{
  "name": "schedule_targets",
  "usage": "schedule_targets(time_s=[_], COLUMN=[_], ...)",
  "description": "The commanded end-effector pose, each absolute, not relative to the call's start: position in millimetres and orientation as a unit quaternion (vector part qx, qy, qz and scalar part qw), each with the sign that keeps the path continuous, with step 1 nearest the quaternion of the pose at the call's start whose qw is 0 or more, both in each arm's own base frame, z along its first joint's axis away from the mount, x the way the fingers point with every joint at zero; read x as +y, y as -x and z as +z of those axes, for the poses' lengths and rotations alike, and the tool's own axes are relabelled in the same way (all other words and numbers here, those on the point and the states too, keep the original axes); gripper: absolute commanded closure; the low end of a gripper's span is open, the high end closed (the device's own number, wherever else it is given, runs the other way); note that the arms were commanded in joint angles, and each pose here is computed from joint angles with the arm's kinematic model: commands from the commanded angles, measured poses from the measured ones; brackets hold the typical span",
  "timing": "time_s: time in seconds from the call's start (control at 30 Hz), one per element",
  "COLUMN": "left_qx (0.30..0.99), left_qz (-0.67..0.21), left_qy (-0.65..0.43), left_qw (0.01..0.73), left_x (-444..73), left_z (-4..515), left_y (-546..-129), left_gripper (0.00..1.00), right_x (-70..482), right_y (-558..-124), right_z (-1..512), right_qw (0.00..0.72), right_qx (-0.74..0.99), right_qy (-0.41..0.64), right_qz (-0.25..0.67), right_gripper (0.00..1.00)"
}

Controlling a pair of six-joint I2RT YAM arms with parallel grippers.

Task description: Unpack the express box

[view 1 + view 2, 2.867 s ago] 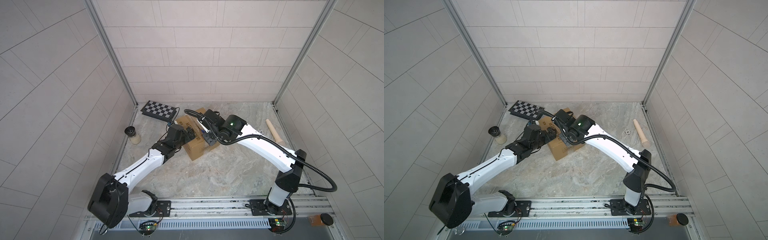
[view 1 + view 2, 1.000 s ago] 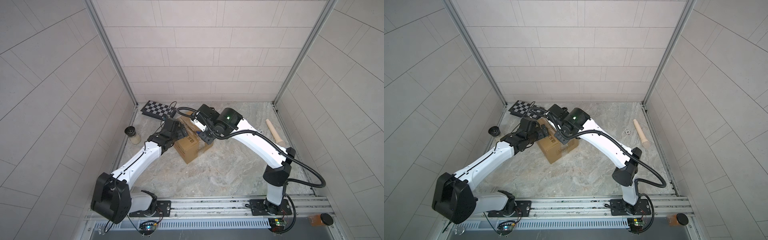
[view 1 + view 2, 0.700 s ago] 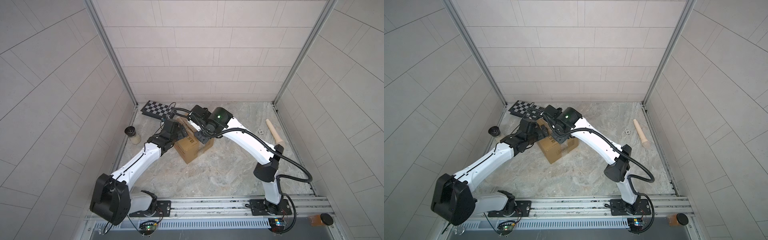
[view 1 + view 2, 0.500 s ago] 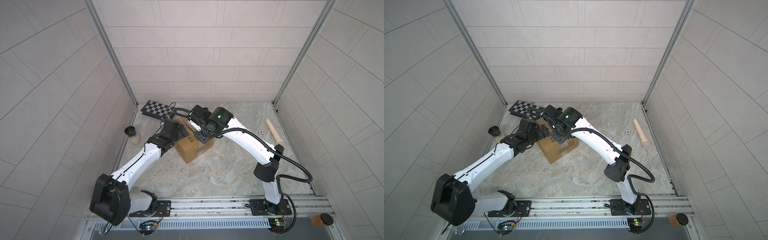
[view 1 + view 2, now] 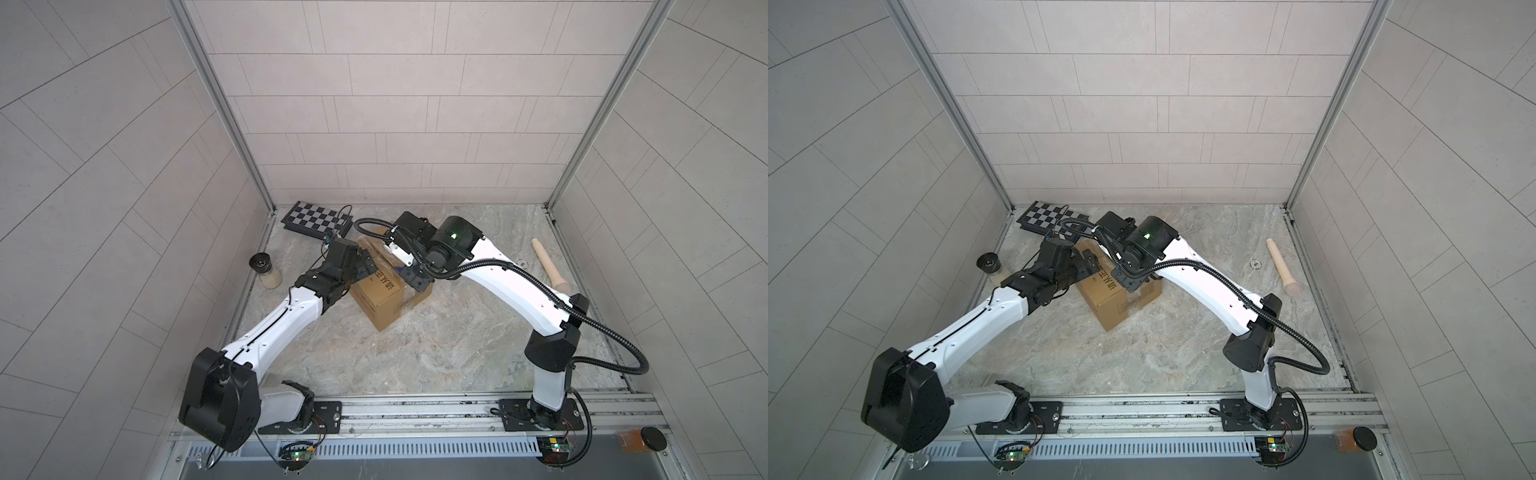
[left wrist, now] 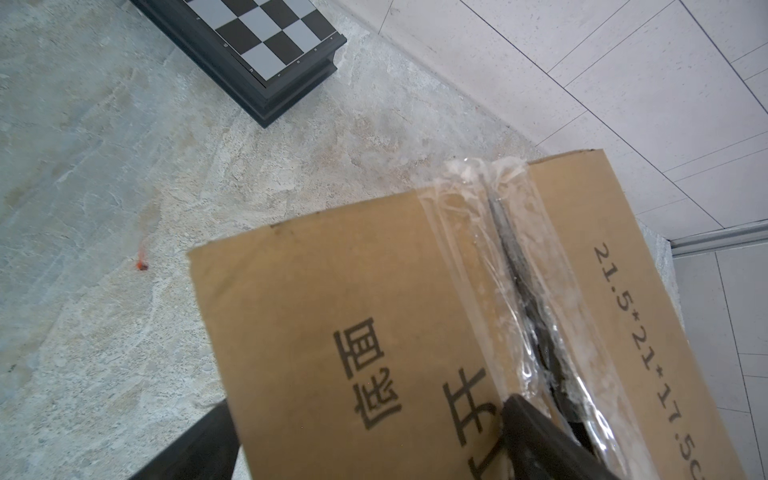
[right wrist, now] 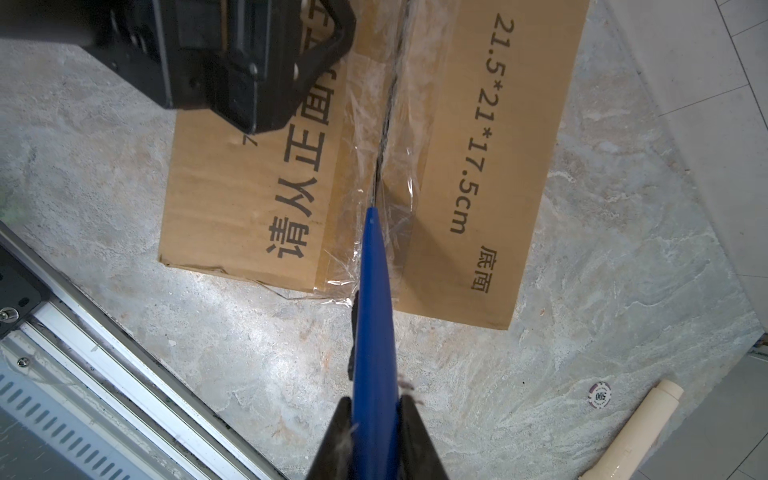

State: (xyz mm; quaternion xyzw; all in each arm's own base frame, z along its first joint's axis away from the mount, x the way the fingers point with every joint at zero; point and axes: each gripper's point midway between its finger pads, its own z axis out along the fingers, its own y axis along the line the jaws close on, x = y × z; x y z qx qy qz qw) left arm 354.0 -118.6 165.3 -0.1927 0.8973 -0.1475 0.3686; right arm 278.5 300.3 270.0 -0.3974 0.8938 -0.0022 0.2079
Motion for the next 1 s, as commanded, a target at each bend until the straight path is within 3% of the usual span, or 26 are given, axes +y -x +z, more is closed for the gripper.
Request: schedule_targets(time_s=[0.0,0.27,0.57,0.73,0.97], left_qx=[0.937,0.927,0.906,0.920,0.945], left_qz=[-0.044,-0.091,-0.158,-0.124,-0.031], left_qy=[0.200,0.188,0.142,0.107,0.130], left_qw=[0.283,0.311,0.366,0.357,0.298], left_x=[-84.3,-95.1,-105.2,-101.5,-77.6], left_z=[105.9,126.7,186.4,194.5,153.5], left_y=[-316.9,-322.5,-327.5,-327.3,-323.0], left_gripper=[0.01,0.00,0.00,0.00,0.00], right_x=[278.1,316.4,325.6,321.6,304.2], right_y=[-254.0,-274.2,-272.0,-271.5,-267.5], right_z=[271.1,257.8,262.3,265.8,269.0], right_qw=[0.158,0.166,0.171,0.177,0.174], right_qx=[0.898,0.897,0.882,0.878,0.879], right_qy=[0.410,0.410,0.438,0.444,0.444], right_qz=[-0.013,0.016,0.039,0.034,0.008], right_gripper=[1.00,1.00,1.00,1.00,1.00])
